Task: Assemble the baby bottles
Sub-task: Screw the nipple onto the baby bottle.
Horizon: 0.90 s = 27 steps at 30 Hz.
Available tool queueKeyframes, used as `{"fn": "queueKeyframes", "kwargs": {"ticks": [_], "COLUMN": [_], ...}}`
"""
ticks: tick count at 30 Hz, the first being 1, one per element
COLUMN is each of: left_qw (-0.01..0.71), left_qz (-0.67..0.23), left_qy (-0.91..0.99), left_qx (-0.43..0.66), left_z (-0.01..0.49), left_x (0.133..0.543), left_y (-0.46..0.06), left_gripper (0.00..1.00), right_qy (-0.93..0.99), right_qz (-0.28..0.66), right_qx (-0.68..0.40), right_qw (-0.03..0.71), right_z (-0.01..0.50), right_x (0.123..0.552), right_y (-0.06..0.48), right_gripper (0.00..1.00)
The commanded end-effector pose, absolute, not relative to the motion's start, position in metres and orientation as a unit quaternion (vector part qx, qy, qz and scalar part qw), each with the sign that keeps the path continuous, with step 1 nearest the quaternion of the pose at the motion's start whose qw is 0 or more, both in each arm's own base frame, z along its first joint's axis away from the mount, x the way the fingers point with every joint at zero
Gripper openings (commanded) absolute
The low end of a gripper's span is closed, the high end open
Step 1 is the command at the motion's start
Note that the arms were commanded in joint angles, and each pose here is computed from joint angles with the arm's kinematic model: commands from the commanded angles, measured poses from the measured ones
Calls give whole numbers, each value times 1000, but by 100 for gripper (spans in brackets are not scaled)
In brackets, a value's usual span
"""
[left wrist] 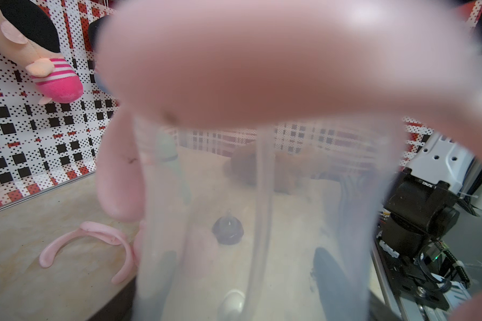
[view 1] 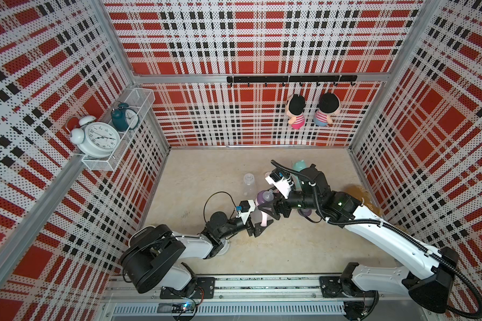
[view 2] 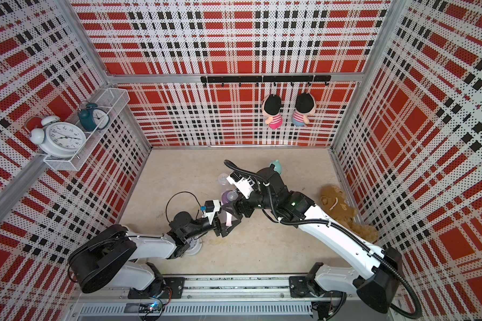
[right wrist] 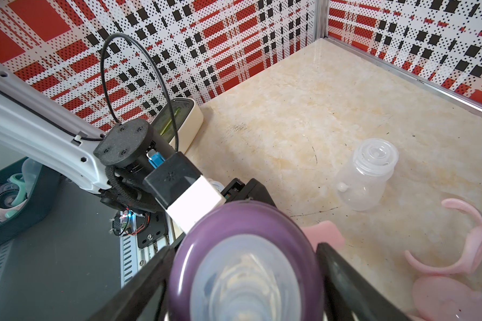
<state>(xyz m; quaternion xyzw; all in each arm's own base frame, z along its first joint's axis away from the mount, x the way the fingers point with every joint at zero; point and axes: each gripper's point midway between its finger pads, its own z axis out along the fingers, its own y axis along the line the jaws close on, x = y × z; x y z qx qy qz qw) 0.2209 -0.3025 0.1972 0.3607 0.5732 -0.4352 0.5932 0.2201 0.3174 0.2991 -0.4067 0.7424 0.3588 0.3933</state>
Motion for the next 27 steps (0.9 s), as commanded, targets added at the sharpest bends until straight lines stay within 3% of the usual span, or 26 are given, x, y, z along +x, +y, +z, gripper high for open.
{"fn": "queueKeyframes", "kwargs": {"ticks": [1, 27], "left_qw": [616, 614], "left_qz": [-434, -420], "left_qy": [550, 557], "left_qx": [360, 368], "left_z": [215, 206], "left_x": [222, 223], "left_y": [-305, -308], "left_gripper": [0, 0], "right_qy": [737, 738], "right_qz": [360, 353], "right_qx": [-411, -407], "right_qw": [398, 406], "right_z": [303, 309], "right_x": [219, 221], "right_y": [315, 309], "right_gripper": [82, 82]}}
